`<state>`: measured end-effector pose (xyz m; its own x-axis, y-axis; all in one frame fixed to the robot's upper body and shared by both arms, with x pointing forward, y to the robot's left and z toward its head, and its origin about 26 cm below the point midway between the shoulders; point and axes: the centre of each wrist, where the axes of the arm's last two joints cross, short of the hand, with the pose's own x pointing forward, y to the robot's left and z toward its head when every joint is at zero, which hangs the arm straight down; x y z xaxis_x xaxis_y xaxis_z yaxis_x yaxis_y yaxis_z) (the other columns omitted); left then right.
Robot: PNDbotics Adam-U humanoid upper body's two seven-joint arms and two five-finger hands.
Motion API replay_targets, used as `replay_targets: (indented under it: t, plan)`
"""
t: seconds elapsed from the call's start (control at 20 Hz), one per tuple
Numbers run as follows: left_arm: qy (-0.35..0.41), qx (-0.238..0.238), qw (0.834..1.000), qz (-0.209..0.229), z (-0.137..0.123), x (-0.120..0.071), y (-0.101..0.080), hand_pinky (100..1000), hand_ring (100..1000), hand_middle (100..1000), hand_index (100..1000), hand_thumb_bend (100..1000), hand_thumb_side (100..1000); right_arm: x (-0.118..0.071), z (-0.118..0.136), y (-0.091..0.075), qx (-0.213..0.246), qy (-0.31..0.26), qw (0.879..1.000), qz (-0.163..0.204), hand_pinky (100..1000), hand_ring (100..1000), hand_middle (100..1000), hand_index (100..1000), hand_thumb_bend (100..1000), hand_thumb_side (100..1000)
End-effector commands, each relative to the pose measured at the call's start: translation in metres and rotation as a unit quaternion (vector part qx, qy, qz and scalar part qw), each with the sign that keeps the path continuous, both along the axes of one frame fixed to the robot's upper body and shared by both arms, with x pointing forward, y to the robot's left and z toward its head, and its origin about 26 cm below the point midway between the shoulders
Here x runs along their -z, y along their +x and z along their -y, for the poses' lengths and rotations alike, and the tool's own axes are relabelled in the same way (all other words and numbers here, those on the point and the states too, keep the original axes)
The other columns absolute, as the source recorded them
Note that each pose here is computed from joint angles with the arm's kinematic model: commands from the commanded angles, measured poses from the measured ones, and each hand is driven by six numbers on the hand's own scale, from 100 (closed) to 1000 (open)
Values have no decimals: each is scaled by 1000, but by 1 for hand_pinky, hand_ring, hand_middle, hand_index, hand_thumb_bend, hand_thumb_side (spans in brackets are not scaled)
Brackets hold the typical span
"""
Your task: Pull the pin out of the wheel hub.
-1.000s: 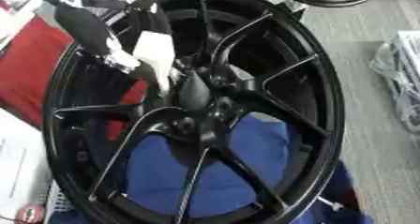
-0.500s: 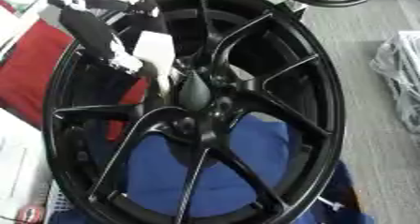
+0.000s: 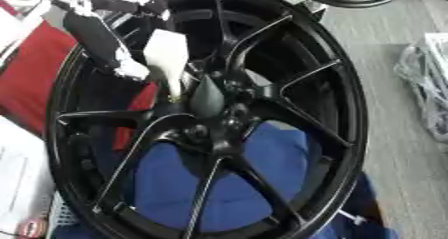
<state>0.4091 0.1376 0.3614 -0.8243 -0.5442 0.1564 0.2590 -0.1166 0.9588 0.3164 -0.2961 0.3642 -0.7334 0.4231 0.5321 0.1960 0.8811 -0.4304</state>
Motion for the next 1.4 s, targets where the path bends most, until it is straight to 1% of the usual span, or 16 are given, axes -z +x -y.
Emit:
replay_targets:
  t: [0.05, 0.35, 0.45, 0.55, 0.65, 0.85, 0.9, 0.95, 1.05, 1.15, 1.2, 1.35, 1.4]
  plan:
    - [-31, -11, 999, 36, -10, -20, -8, 703, 664, 540, 478, 241, 253, -8, 4, -4, 5, -3, 1000, 12, 858, 727, 649, 707, 100, 659]
    - [-97, -29, 993, 63, -29, -44, -22, 694, 651, 522, 444, 252, 190, -7, 4, -4, 7, -5, 1000, 11, 859, 727, 650, 708, 100, 656]
    - [-120, -38, 989, 72, -39, -53, -27, 693, 649, 518, 441, 256, 181, -7, 5, -4, 8, -6, 1000, 11, 859, 727, 650, 708, 100, 654]
    - [-150, -54, 984, 85, -55, -63, -33, 692, 643, 507, 433, 229, 182, -6, 7, -4, 12, -7, 1000, 10, 859, 727, 650, 708, 100, 654]
    - [-183, -72, 975, 103, -75, -72, -40, 692, 641, 505, 433, 226, 176, -6, 9, -5, 17, -7, 1000, 9, 859, 728, 651, 709, 100, 654]
    - [-249, -126, 950, 138, -120, -85, -52, 691, 640, 500, 427, 217, 176, -3, 14, -5, 27, -9, 1000, 6, 859, 728, 651, 709, 100, 654]
    - [-268, -140, 942, 145, -132, -87, -54, 687, 637, 496, 426, 100, 229, -3, 15, -5, 30, -8, 1000, 6, 859, 728, 652, 709, 100, 657]
    - [-283, -152, 935, 151, -143, -89, -56, 686, 637, 496, 426, 218, 177, -3, 15, -5, 31, -7, 999, 6, 859, 728, 652, 709, 100, 654]
    - [-321, -184, 914, 168, -172, -93, -62, 684, 636, 495, 427, 214, 169, -3, 16, -6, 32, -10, 999, 7, 859, 729, 652, 710, 100, 650]
    - [-364, -225, 885, 185, -207, -95, -68, 681, 636, 494, 428, 209, 163, -3, 17, -8, 35, -14, 999, 10, 859, 729, 652, 710, 100, 645]
    - [-381, -249, 870, 190, -226, -93, -70, 681, 638, 496, 432, 196, 174, -3, 18, -8, 37, -14, 999, 10, 859, 729, 653, 710, 100, 645]
    - [-418, -333, 823, 192, -283, -76, -74, 679, 640, 501, 442, 187, 188, -4, 21, -9, 43, -11, 999, 14, 859, 730, 654, 711, 100, 641]
    - [-427, -355, 809, 191, -297, -69, -75, 677, 640, 503, 446, 182, 197, -5, 21, -10, 44, -9, 999, 16, 859, 731, 655, 712, 100, 639]
